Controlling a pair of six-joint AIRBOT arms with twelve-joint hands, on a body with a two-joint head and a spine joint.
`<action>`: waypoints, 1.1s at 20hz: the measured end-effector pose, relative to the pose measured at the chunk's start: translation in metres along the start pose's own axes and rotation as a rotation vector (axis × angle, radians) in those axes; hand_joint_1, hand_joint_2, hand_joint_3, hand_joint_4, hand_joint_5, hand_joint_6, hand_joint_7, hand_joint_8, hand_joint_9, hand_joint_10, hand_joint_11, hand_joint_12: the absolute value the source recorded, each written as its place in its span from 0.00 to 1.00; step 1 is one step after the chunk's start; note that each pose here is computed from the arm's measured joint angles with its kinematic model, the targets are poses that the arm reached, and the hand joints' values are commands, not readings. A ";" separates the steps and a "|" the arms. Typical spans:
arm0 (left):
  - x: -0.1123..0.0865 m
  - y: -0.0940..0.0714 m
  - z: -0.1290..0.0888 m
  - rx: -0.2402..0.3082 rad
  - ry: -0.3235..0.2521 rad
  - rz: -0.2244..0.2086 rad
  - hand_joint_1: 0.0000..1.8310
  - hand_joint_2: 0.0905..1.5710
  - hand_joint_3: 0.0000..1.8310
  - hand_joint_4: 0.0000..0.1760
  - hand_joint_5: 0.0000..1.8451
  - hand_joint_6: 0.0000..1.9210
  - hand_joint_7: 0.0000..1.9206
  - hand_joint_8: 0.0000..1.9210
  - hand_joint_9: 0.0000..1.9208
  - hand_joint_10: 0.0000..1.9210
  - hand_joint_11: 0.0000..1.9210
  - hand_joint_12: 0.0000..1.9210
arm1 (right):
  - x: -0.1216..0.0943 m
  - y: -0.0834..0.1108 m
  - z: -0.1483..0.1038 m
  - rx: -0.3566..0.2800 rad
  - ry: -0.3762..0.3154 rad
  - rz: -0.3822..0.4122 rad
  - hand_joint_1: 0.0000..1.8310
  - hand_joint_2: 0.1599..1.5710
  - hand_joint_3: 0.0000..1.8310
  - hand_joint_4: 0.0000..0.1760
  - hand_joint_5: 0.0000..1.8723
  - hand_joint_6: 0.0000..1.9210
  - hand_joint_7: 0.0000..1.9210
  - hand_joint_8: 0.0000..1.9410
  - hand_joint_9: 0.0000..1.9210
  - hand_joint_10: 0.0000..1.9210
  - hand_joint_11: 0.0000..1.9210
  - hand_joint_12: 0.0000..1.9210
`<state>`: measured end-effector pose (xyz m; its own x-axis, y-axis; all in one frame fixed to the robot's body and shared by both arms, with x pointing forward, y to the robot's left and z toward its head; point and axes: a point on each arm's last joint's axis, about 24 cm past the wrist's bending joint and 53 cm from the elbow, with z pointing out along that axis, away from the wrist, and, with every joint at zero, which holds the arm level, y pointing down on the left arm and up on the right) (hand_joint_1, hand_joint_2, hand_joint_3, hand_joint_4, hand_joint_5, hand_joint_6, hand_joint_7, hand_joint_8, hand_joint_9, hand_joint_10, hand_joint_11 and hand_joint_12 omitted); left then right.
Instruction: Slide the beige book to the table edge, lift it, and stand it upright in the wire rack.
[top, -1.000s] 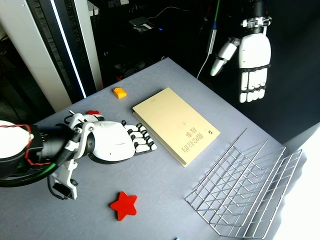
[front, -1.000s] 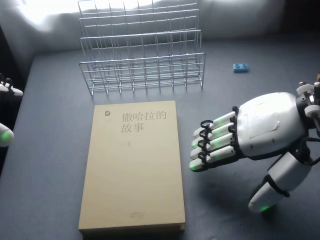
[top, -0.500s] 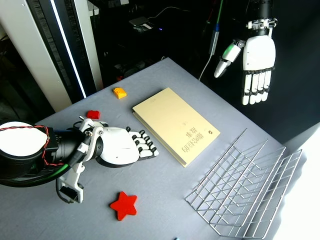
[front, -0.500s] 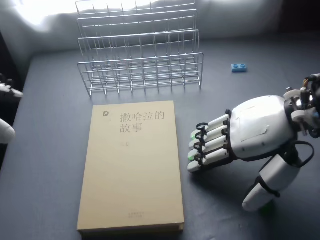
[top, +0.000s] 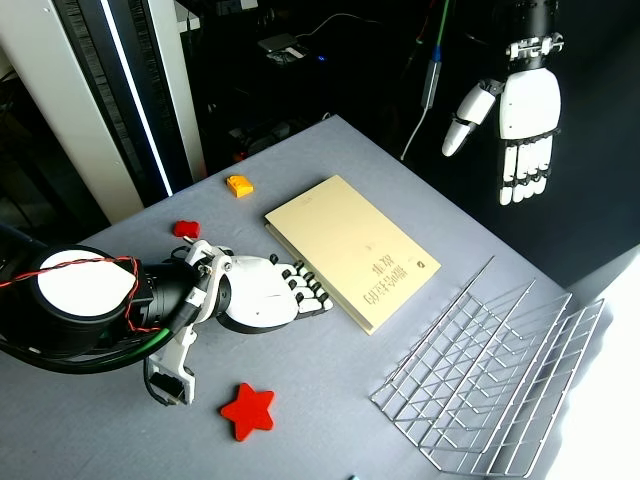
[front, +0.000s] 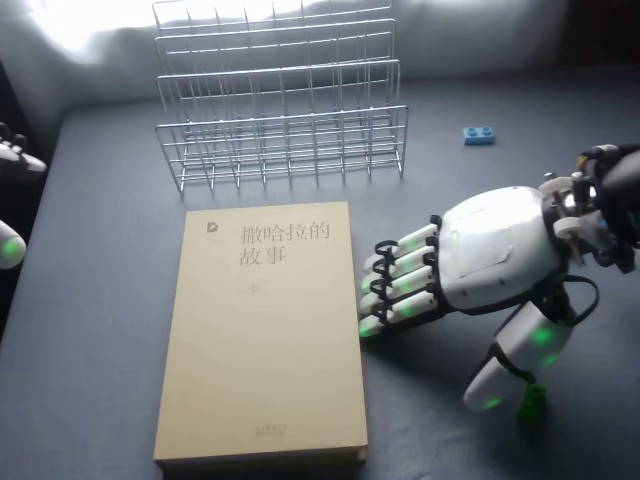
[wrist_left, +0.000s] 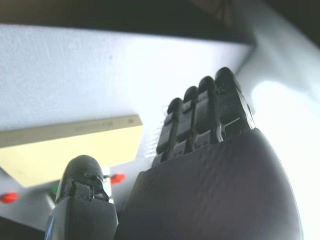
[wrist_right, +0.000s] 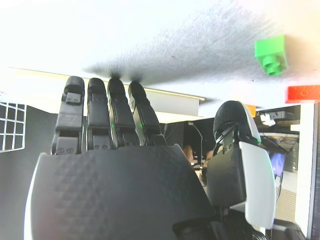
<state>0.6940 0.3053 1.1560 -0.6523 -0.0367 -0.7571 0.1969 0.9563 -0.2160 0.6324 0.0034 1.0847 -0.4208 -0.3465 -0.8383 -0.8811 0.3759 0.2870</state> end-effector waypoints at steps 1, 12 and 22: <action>0.001 -0.001 0.000 0.003 0.005 0.006 0.00 0.68 0.00 0.00 0.00 0.00 0.00 0.00 0.00 0.00 0.00 0.00 | -0.002 0.001 0.001 -0.003 -0.003 -0.003 0.00 0.68 0.00 0.00 0.00 0.00 0.00 0.00 0.00 0.00 0.00 0.00; 0.033 -0.001 0.020 0.038 0.107 -0.297 0.00 0.68 0.00 0.00 0.00 0.00 0.00 0.00 0.00 0.00 0.00 0.00 | -0.014 0.011 0.025 -0.012 -0.016 -0.050 0.00 0.68 0.00 0.00 0.02 0.00 0.00 0.00 0.00 0.00 0.00 0.00; 0.014 0.019 0.030 0.043 -0.074 -0.663 0.00 0.69 0.00 0.00 0.00 0.00 0.00 0.00 0.00 0.00 0.00 0.00 | -0.026 0.019 0.047 -0.018 -0.034 -0.062 0.00 0.68 0.00 0.00 0.01 0.00 0.00 0.00 0.00 0.00 0.00 0.00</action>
<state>0.7104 0.3139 1.1226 -0.5933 -0.6345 -0.4955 -0.1985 0.7117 -0.6738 0.6362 0.0599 1.0901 -0.3582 -0.3388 -0.8700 -0.9090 0.3394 0.2421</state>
